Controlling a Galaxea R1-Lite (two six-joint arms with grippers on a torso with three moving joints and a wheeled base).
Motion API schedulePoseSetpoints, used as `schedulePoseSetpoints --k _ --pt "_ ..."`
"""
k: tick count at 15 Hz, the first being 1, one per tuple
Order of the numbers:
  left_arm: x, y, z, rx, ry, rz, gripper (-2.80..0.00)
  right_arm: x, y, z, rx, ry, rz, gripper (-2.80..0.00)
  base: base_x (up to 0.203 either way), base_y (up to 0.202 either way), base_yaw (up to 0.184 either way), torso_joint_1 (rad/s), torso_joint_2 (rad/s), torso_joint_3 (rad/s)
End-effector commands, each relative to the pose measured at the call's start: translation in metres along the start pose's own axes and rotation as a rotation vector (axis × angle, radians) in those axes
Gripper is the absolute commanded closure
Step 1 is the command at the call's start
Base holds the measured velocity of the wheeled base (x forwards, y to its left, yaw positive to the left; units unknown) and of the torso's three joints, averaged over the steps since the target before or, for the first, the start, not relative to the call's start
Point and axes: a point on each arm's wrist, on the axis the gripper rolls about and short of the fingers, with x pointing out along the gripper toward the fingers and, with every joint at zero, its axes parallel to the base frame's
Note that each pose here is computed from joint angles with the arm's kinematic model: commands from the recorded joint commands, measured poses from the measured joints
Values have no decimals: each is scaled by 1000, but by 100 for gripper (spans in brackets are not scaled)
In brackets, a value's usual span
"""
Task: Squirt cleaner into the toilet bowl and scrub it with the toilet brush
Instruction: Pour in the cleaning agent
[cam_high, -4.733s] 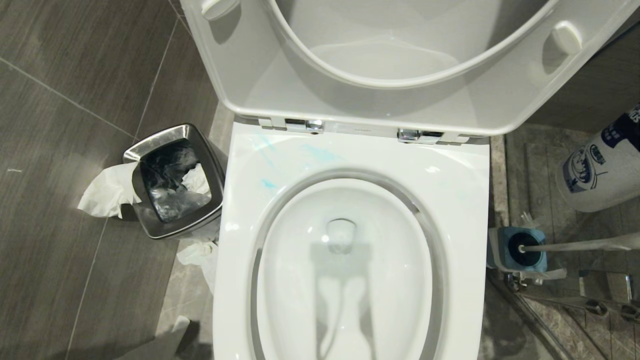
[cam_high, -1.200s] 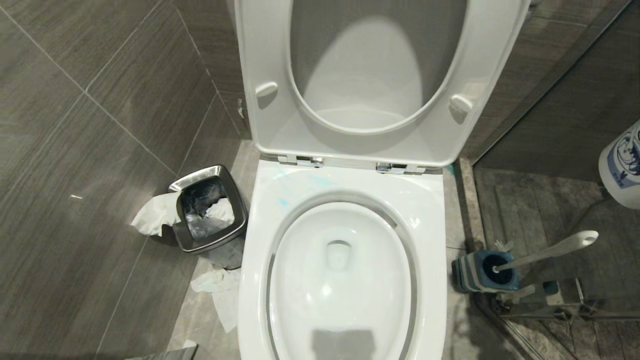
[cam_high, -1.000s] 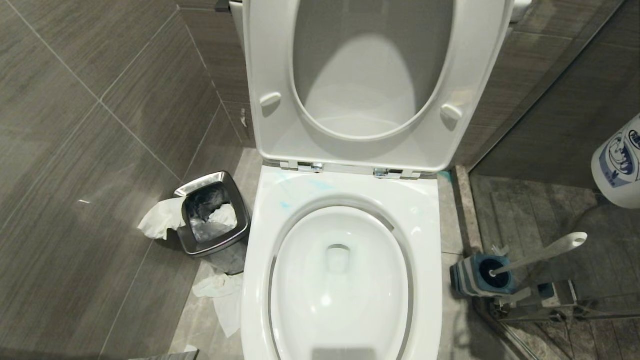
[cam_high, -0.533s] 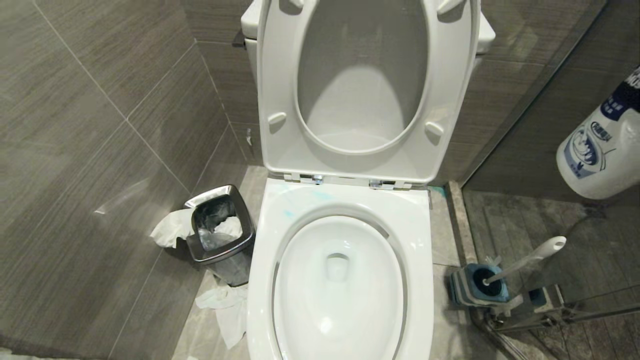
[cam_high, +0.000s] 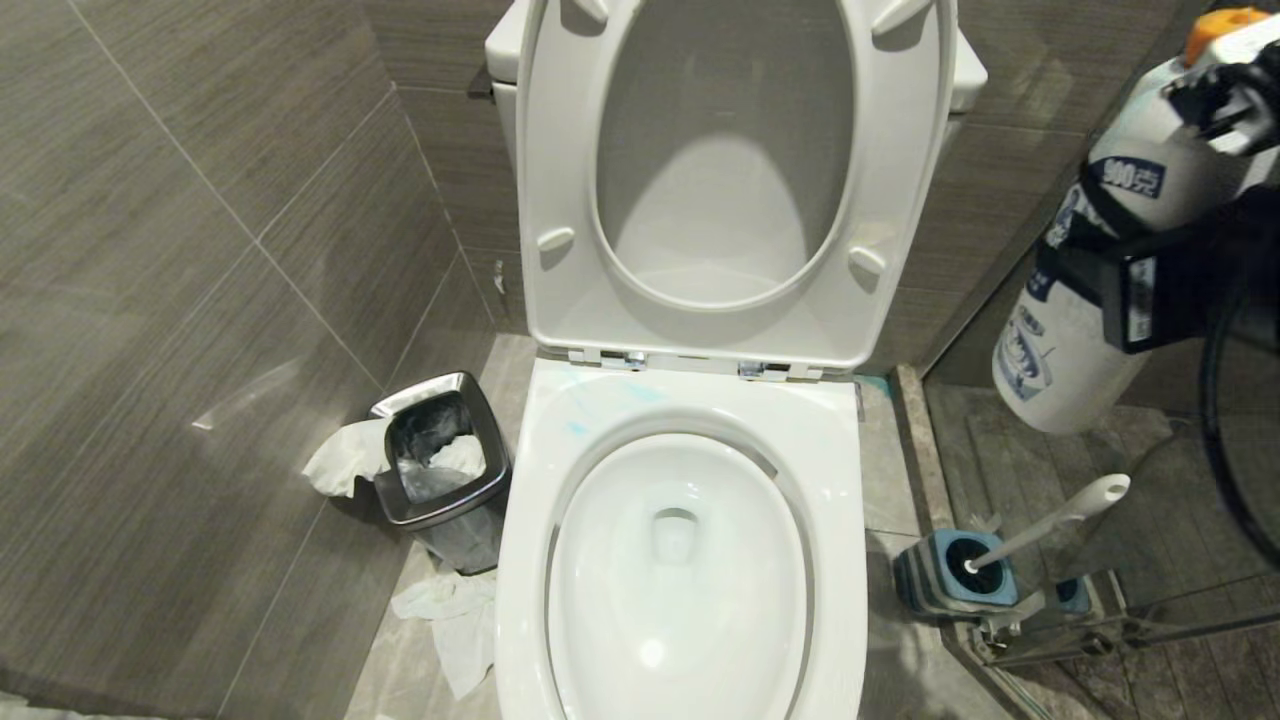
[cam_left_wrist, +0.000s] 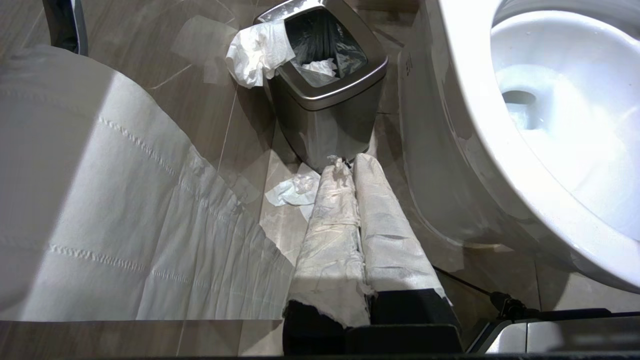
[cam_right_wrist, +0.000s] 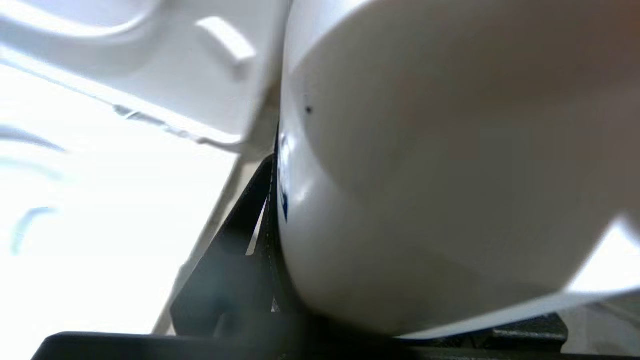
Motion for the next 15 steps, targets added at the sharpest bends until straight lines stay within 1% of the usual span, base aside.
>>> schedulePoseSetpoints --k 1,3,4,6,7,8,10,13,15 --pt "0 0 0 2 0 -1 0 17 45 -8 -86 54 75 0 0 0 0 0 0 0" --pt "0 0 0 2 0 -2 0 21 69 -12 -126 75 102 0 0 0 0 0 0 0" --pt "0 0 0 2 0 -1 0 23 79 -14 -147 88 98 0 0 0 0 0 0 0" --pt "0 0 0 2 1 -1 0 23 88 -18 -188 109 82 0 0 0 0 0 0 0" --pt "0 0 0 2 0 -1 0 23 88 -20 -239 121 72 0 0 0 0 0 0 0" --pt "0 0 0 0 1 -1 0 22 87 -20 -310 133 49 0 0 0 0 0 0 0" --pt "0 0 0 -1 0 -1 0 22 83 -18 -480 147 6 0 0 0 0 0 0 0" --pt "0 0 0 0 0 -1 0 22 81 -9 -735 143 -10 0 0 0 0 0 0 0" --pt "0 0 0 -1 0 -1 0 24 82 -5 -875 152 -24 0 0 0 0 0 0 0"
